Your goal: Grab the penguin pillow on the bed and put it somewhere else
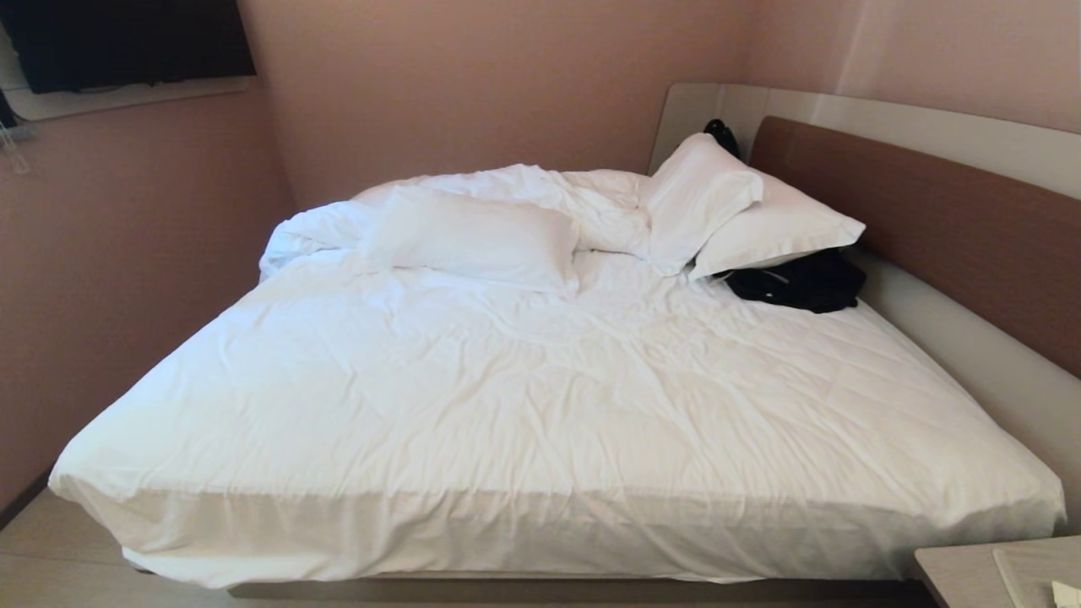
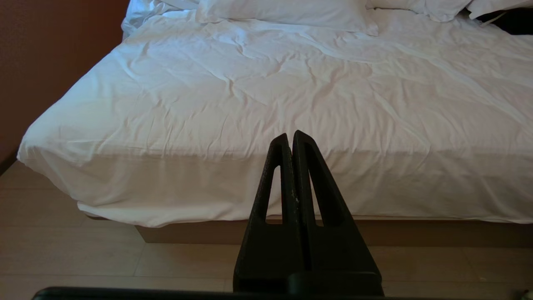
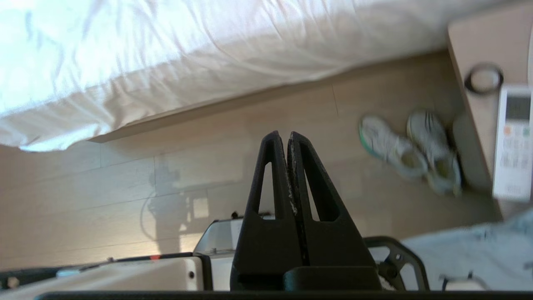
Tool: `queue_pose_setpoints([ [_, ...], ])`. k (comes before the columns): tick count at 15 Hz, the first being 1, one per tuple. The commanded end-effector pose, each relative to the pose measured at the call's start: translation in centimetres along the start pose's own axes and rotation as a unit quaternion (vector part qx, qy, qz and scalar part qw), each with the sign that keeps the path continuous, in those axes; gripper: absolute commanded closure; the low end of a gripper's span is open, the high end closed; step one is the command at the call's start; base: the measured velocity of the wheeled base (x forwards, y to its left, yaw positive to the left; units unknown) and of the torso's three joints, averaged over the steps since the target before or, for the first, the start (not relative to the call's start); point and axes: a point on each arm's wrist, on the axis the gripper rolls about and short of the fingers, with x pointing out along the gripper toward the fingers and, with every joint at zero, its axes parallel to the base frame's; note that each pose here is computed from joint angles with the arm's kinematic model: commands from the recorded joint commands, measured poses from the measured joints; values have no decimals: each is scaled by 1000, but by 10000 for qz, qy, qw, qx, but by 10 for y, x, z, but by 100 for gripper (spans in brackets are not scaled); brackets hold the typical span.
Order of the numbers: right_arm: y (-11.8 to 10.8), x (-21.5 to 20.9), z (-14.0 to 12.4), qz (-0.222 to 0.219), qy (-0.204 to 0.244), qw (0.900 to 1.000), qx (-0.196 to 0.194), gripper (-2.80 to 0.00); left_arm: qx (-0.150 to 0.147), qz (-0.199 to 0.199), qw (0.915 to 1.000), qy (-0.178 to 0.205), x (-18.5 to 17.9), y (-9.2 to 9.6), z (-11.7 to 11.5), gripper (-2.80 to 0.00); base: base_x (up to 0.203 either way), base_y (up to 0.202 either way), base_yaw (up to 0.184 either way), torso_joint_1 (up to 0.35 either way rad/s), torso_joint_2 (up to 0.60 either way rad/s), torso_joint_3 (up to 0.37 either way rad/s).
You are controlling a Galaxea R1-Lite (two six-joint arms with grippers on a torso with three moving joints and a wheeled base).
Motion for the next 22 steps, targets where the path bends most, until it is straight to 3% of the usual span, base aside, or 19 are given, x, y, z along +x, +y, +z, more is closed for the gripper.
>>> queue_pose_setpoints([
  [1, 6, -18, -17, 651, -333, 9965, -396, 0, -2, 0, 10000, -4, 0, 0, 0, 0, 0, 0, 0, 0, 0, 0],
  [6, 6, -27, -33, 831, -553, 9934, -571, 0, -2, 0, 10000, -4, 0, 0, 0, 0, 0, 0, 0, 0, 0, 0],
  [11, 4, -38, -57, 766, -1082, 9885, -733, 0, -2, 0, 10000, -4, 0, 0, 0, 0, 0, 0, 0, 0, 0, 0],
  [13, 6, -45, -59, 819, -1412, 9828, -866, 0, -2, 0, 10000, -4, 0, 0, 0, 0, 0, 0, 0, 0, 0, 0],
  [19, 5, -70, -60, 1348, -1851, 9651, -1274, 0, -2, 0, 10000, -4, 0, 0, 0, 0, 0, 0, 0, 0, 0, 0],
  [22, 2, -77, -66, 1327, -2056, 9603, -1341, 0, -2, 0, 10000, -4, 0, 0, 0, 0, 0, 0, 0, 0, 0, 0],
])
